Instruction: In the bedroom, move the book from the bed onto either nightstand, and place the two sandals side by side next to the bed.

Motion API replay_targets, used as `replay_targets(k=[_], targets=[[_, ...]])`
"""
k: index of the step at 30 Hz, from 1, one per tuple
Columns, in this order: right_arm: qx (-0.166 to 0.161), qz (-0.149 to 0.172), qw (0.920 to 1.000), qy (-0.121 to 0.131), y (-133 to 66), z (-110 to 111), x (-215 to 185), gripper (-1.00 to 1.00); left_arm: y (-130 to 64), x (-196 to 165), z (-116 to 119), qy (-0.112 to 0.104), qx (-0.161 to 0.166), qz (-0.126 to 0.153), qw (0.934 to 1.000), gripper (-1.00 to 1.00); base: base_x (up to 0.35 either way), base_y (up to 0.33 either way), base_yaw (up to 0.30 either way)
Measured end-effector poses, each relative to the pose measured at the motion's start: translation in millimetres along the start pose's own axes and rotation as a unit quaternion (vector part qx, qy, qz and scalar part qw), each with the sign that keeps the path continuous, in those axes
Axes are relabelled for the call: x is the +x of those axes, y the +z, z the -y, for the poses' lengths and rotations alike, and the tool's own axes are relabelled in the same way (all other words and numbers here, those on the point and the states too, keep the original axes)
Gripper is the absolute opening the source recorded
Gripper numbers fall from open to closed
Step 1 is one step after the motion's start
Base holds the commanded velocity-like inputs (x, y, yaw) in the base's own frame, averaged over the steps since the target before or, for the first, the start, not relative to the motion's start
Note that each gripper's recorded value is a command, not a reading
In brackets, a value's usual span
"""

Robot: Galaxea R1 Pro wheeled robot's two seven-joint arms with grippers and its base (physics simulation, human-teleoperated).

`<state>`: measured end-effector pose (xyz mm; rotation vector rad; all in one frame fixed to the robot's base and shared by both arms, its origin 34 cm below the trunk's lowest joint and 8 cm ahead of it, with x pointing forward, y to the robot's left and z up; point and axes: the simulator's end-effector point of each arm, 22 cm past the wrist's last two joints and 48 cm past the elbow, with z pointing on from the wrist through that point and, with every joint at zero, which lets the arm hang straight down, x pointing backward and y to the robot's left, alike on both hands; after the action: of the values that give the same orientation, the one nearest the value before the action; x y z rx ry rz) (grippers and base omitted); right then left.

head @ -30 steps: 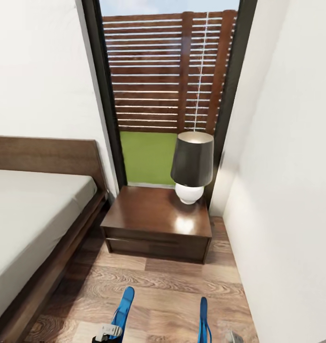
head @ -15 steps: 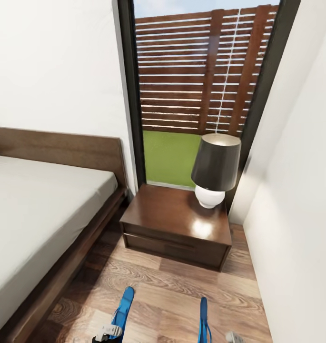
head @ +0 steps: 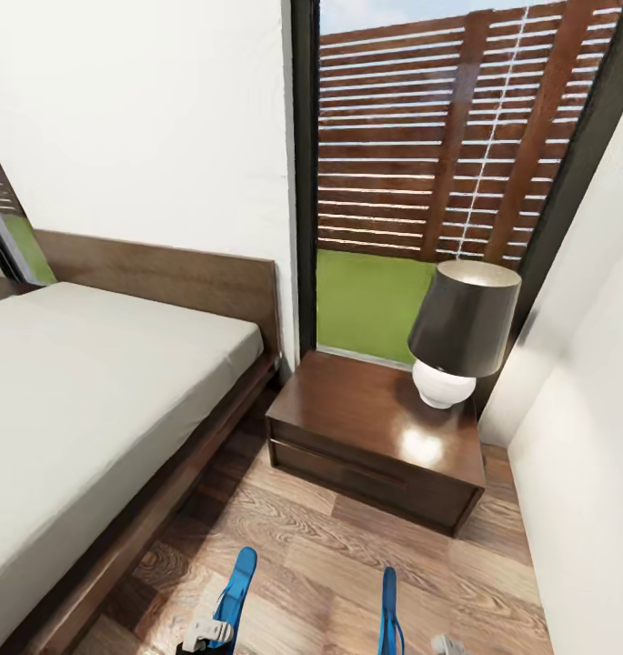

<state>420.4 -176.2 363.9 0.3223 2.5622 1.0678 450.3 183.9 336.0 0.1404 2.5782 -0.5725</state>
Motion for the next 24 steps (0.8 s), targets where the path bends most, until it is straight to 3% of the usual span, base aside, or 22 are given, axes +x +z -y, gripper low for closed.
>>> replay_targets(k=[24], targets=[[0.0,0.0,1.0,0.0,0.0,0.0,0.0,-1.0,0.0,0.0,0.1,0.0,0.0,0.0,1.0,-1.0,0.0,-0.023,0.286]])
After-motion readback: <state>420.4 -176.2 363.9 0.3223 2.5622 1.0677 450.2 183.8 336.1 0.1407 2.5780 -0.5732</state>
